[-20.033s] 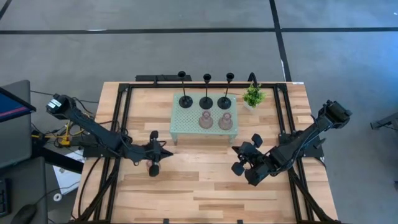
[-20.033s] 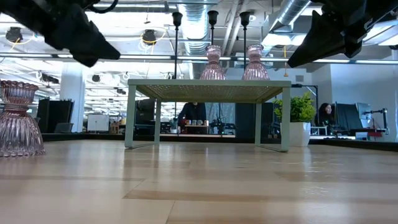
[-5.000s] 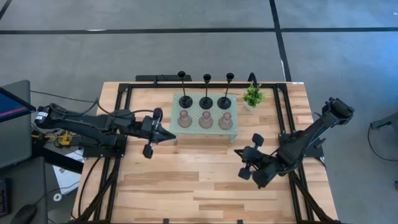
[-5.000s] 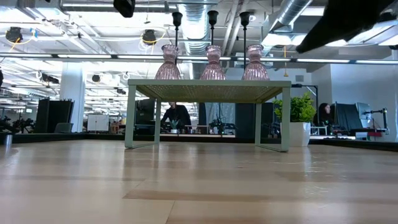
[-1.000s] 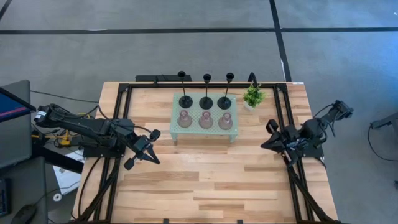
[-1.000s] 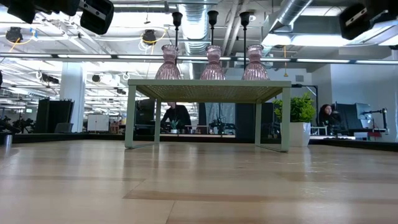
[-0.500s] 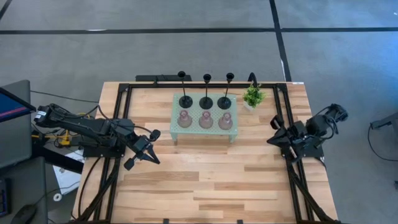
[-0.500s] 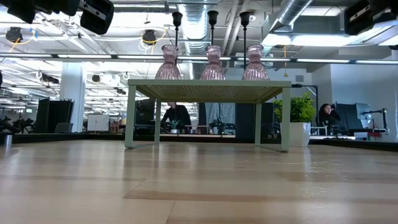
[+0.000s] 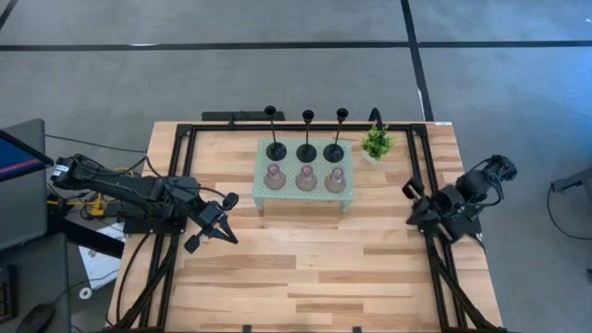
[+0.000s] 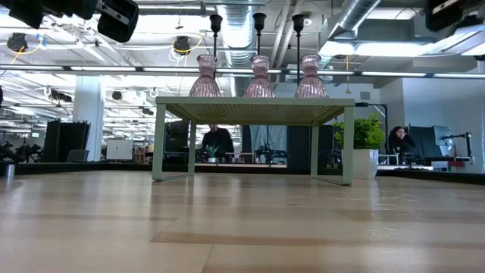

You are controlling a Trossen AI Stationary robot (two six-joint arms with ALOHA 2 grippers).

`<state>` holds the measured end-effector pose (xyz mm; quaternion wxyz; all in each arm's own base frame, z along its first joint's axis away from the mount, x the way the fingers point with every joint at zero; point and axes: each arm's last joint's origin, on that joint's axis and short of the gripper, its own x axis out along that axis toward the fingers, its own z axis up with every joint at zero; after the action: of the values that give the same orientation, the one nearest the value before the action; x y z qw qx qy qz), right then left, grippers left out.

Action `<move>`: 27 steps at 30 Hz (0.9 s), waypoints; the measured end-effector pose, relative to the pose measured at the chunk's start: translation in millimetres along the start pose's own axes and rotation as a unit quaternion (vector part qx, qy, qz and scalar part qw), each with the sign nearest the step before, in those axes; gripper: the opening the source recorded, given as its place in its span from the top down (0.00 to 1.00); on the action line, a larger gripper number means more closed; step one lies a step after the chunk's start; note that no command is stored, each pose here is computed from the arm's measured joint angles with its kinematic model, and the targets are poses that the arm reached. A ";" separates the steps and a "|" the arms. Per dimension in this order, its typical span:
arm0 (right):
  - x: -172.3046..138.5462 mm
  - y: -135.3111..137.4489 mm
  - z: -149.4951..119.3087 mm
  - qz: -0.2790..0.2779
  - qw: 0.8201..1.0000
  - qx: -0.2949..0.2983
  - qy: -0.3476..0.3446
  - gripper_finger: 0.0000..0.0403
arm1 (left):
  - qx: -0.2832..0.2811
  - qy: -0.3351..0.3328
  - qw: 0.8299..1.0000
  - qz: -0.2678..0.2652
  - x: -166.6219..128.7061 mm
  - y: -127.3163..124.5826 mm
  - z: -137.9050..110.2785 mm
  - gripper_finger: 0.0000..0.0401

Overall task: Pick & Place candle stick holders
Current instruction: Return to Home Position

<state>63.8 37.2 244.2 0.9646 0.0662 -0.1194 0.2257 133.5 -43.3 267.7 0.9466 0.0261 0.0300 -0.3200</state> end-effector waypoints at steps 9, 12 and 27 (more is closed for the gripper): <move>-0.7 5.9 3.9 0.100 0.995 -0.021 -0.019 1.00 | 0.000 0.000 1.000 0.000 0.0 0.0 0.0 0.97; -0.6 5.8 1.9 0.099 0.995 -0.021 -0.009 1.00 | 0.000 0.000 1.000 0.000 0.0 0.0 0.0 0.97; 4.2 2.3 -36.4 0.058 0.997 -0.036 0.026 1.00 | 0.000 0.000 1.000 0.000 0.0 0.1 0.0 0.97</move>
<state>73.7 47.6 210.4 0.9543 0.0189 -0.1057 0.2788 133.5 -43.2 267.7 0.9467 0.0262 0.0301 -0.3197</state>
